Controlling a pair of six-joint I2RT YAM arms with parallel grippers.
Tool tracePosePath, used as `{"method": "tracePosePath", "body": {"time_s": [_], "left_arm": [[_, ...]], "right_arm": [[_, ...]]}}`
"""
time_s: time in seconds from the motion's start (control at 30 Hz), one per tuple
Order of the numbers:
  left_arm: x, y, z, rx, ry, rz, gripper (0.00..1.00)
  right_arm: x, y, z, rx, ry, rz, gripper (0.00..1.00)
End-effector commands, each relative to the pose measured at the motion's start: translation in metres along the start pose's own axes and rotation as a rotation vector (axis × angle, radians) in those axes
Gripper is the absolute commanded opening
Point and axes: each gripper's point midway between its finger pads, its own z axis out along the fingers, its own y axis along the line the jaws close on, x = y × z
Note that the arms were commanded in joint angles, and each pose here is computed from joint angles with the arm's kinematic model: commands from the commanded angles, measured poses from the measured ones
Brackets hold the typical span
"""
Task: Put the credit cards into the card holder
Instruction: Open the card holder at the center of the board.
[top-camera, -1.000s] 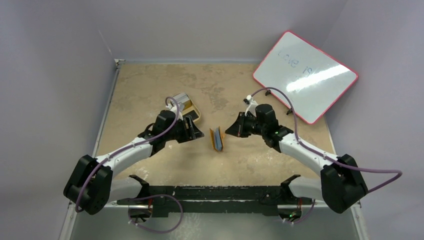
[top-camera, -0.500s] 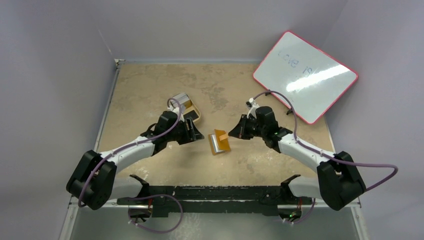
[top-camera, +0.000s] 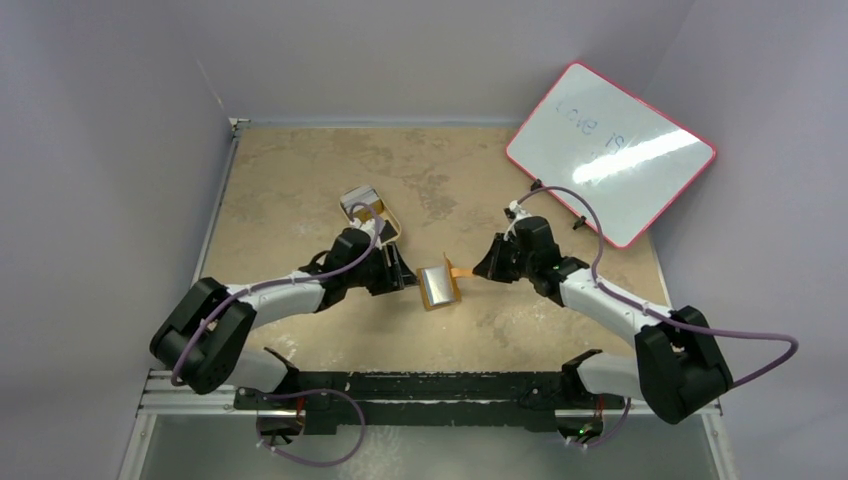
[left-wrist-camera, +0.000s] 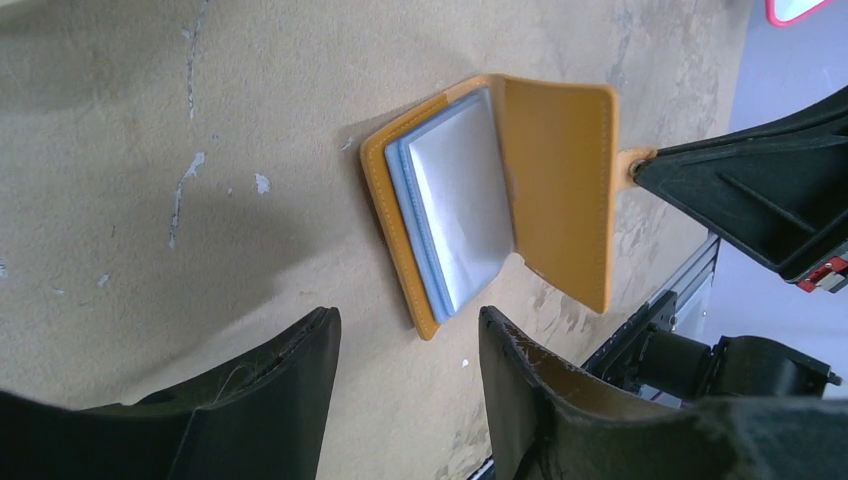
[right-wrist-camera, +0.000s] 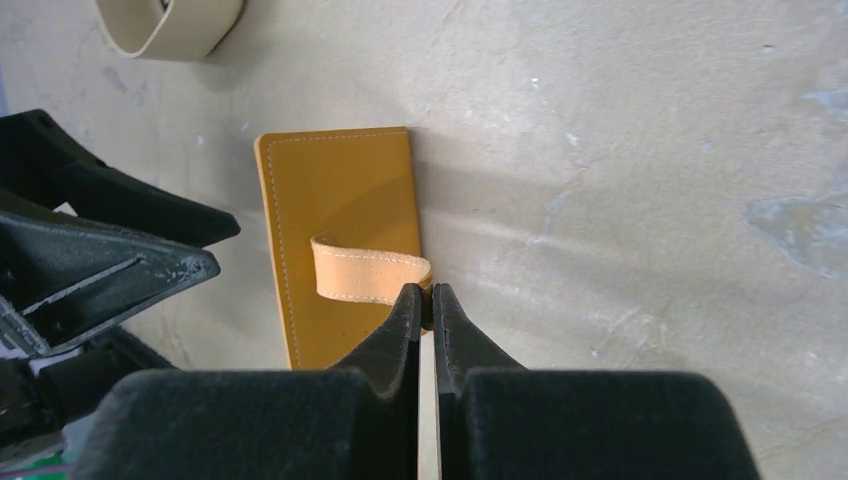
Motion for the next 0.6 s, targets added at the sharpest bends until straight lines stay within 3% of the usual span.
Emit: {"method": "tracePosePath", "body": {"time_s": [0.0, 0.57], "left_arm": [[-0.009, -0.014, 0.009, 0.042, -0.041, 0.015, 0.52], [0.002, -0.009, 0.031, 0.025, -0.012, 0.034, 0.51]], "right_arm": [[-0.004, -0.017, -0.006, 0.088, -0.029, -0.014, 0.0], [0.0, -0.041, -0.007, 0.201, -0.043, 0.009, 0.0]]}}
